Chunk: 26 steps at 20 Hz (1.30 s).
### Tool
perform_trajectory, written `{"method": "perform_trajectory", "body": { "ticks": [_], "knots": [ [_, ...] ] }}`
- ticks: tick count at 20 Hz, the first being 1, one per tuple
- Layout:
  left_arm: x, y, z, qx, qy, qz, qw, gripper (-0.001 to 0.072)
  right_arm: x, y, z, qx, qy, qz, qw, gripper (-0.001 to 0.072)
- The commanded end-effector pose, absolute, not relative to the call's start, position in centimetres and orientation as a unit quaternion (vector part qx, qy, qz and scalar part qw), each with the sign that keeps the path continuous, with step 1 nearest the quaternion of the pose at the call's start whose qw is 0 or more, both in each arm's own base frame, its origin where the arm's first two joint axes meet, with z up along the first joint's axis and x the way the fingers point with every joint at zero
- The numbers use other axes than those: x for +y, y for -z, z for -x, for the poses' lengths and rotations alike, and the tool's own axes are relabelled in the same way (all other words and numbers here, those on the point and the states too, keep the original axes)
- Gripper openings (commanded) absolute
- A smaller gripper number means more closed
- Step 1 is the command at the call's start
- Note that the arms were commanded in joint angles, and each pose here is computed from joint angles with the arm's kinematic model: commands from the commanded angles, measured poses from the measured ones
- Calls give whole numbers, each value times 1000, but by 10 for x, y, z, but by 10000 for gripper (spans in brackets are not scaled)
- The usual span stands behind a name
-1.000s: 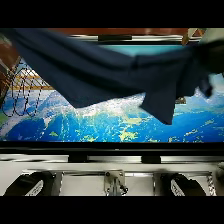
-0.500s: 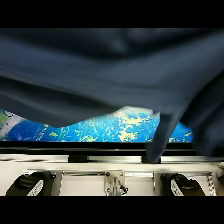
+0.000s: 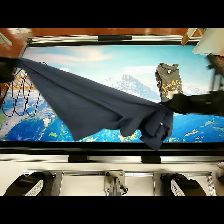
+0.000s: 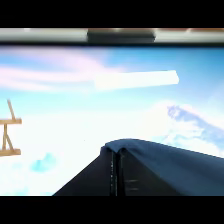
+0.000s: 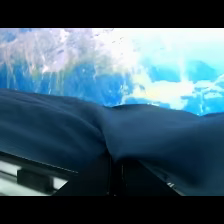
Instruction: Fold the shirts.
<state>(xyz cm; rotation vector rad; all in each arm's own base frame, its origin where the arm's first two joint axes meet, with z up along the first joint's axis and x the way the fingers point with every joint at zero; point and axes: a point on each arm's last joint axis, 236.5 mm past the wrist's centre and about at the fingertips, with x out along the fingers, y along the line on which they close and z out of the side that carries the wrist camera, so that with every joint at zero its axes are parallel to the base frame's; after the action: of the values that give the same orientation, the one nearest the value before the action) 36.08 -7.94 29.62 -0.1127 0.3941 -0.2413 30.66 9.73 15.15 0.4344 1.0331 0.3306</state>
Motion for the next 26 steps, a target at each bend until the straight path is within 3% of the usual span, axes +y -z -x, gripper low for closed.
{"method": "perform_trajectory", "body": {
  "ticks": [1, 4, 7, 8, 9, 10, 11, 12, 15, 18, 22, 26],
  "knots": [
    [-81, -206, -420, 266, 88, 100, 955, 33, 92, -89, -386, 434, -101, -325, 834, 73],
    [-98, -141, -457, 329, 72, 195, 921, 34, 91, -54, -440, 410, -66, -423, 805, 73],
    [-125, -73, -468, 402, 78, 226, 884, 33, 103, 3, -443, 463, -57, -431, 772, 74],
    [-130, -58, -469, 418, 77, 223, 877, 34, 103, 12, -444, 468, -56, -428, 771, 104],
    [-132, -49, -469, 426, 77, 225, 873, 51, 104, 12, -445, 468, -60, -420, 775, 283],
    [-132, -46, -468, 431, 76, 225, 870, 179, 101, 6, -447, 463, -74, -403, 786, 534],
    [-129, -46, -466, 436, 74, 224, 868, 464, 97, -6, -449, 458, -98, -376, 799, 588],
    [-123, -48, -461, 450, 70, 224, 862, 720, 89, -21, -449, 456, -115, -353, 809, 588],
    [-78, -43, -418, 553, 59, 177, 812, 717, 13, -53, -421, 491, -88, -222, 838, 588],
    [-36, -18, -357, 659, 39, 156, 734, 711, -94, -38, -347, 585, 47, -129, 799, 587],
    [-62, 41, -322, 693, 55, 221, 684, 698, -85, -4, -307, 618, 28, -252, 744, 587],
    [-100, 71, -329, 656, 74, 288, 694, 698, -61, 16, -299, 624, -2, -288, 726, 587]
  ]
}}
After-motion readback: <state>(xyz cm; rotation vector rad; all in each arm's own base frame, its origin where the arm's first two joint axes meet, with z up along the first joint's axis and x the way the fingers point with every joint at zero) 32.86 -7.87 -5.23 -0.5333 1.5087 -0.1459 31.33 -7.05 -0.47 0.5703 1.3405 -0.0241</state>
